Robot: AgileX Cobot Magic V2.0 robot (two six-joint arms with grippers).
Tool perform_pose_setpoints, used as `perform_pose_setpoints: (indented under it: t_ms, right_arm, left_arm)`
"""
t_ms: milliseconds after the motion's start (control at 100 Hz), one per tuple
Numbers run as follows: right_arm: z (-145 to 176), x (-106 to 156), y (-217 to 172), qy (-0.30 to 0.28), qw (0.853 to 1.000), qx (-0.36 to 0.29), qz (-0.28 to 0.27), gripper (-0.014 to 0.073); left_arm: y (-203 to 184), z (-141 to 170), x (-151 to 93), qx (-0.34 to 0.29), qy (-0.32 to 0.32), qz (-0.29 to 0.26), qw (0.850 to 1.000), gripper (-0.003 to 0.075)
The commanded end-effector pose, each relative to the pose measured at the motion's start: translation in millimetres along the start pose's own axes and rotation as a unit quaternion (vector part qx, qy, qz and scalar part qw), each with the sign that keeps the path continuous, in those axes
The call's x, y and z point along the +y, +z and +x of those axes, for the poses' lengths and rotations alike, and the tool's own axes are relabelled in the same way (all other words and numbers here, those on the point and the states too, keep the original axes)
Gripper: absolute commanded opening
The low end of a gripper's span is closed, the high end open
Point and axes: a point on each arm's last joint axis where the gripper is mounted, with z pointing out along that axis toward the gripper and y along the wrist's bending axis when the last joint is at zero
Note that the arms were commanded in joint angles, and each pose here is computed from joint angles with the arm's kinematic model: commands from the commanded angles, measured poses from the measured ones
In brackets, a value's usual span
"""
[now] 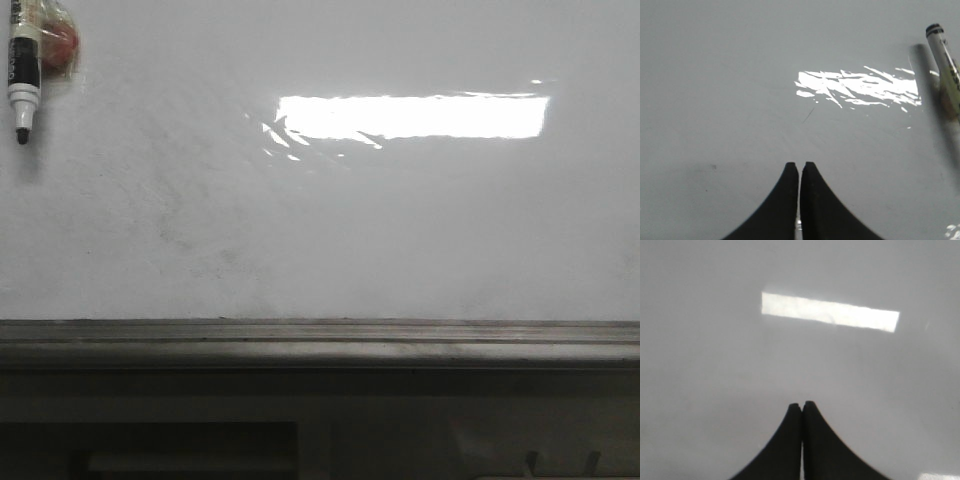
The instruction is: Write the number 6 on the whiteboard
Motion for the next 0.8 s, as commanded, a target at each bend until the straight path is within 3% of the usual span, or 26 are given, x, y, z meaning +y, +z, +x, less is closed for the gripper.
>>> perform_pose_setpoints:
  t_ms: [0, 230, 370, 550, 670, 790]
  right_arm:
    - [-5.0, -2.9, -1.4, 0.042, 0.997, -0.062, 0.020, -0.0065]
    - [-8.5, -6.4, -2.1, 0.130, 0.987, -0.086, 0.031, -0.0064]
    - [-7.8, -8.4, -2.1, 0.239, 0.967, -0.082, 0.034, -0.0064]
    - [-26.9, -0.3, -0.5, 0.232, 0.972, -0.010, -0.021, -0.0062]
    - [-44.7, 2.7, 10.9, 0.212, 0.973, 0.071, -0.050, -0.0062]
    - [-59.9, 2.6, 32.5, 0.210, 0.966, 0.140, -0.061, -0.0066]
  left_arm:
    - [-1.2, 6.9, 4.4, -0.033, -0.079, -0.008, 0.996, -0.0020]
    - [-1.3, 6.3, 5.4, -0.037, -0.218, -0.009, 0.975, -0.0020]
    - [-2.0, 0.3, 4.2, -0.044, -0.258, -0.004, 0.965, -0.0020]
    - [-2.5, -28.1, -9.4, -0.021, -0.219, 0.030, 0.975, -0.0020]
    - [5.3, -50.3, -22.0, 0.051, -0.152, 0.048, 0.986, -0.0020]
    - [22.4, -70.7, -30.5, 0.122, -0.092, 0.056, 0.987, -0.0020]
